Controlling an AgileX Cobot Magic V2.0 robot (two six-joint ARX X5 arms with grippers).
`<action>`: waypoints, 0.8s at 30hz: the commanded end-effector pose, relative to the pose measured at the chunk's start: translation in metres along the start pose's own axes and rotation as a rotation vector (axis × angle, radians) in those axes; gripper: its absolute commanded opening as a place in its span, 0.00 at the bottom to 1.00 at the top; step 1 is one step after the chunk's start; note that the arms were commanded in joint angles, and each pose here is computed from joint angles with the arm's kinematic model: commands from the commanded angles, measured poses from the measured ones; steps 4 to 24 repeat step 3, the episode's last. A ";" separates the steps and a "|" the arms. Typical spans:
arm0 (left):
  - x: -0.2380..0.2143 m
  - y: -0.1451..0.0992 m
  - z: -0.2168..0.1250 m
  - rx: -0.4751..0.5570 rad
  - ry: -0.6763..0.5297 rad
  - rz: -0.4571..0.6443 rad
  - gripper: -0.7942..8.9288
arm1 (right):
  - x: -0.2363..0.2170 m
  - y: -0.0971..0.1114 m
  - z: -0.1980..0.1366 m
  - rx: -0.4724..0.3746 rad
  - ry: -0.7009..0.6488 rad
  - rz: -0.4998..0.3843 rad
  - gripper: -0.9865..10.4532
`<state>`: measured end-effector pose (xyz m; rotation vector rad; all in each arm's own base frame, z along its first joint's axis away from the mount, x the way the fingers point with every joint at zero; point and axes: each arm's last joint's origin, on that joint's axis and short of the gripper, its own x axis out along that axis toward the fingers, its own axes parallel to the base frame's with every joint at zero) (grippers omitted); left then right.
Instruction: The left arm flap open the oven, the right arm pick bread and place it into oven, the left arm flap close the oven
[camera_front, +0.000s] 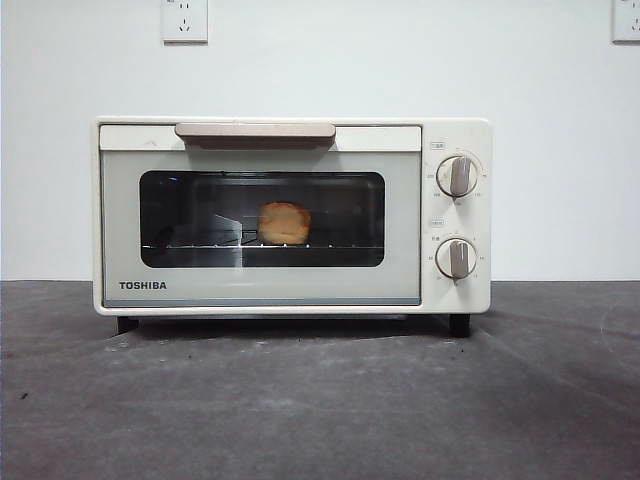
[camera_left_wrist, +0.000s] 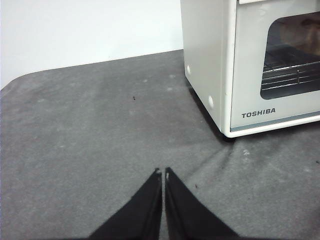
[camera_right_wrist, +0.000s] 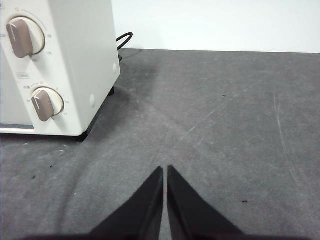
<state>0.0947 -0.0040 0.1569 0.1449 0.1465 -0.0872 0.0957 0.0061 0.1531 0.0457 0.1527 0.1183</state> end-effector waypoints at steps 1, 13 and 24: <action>0.002 -0.001 -0.007 -0.003 0.025 -0.001 0.10 | 0.001 0.000 -0.001 0.012 -0.006 -0.001 0.09; 0.002 -0.001 -0.007 -0.003 0.025 -0.001 0.10 | 0.001 0.000 -0.001 0.012 -0.006 -0.001 0.09; 0.002 -0.001 -0.007 -0.003 0.025 -0.001 0.10 | 0.001 0.000 -0.001 0.012 -0.006 -0.001 0.09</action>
